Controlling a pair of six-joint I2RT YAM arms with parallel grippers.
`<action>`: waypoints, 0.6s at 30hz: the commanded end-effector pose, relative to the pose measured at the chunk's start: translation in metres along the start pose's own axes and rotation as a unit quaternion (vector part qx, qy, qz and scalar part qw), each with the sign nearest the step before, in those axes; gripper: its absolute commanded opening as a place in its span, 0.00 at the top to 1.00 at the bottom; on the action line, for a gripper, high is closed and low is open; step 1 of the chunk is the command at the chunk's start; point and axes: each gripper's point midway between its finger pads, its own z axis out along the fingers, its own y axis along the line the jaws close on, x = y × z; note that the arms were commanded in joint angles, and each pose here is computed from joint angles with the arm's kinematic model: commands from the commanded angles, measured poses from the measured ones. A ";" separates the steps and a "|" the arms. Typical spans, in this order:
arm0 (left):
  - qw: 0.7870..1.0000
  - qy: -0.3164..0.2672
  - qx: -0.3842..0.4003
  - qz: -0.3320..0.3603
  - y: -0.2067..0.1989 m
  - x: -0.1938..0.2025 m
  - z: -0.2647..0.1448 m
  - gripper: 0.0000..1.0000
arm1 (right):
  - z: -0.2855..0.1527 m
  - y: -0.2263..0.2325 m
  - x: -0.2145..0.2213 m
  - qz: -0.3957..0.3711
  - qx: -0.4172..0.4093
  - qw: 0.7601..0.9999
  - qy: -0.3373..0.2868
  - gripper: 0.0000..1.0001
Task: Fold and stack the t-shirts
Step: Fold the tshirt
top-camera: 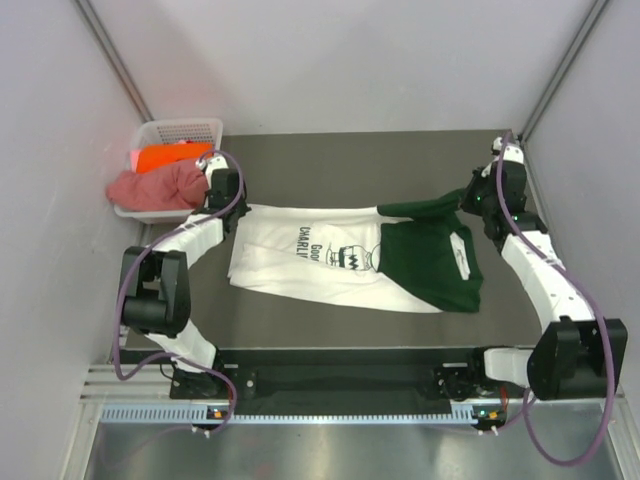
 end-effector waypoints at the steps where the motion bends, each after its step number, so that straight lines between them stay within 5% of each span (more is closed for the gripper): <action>1: 0.998 -0.052 0.009 -0.020 -0.003 -0.025 -0.015 1.00 | -0.024 -0.003 -0.014 -0.012 0.024 0.998 -0.052 1.00; 18: 0.997 -0.053 0.027 -0.057 0.012 0.019 -0.032 1.00 | -0.073 -0.021 0.070 0.017 0.065 0.995 -0.073 1.00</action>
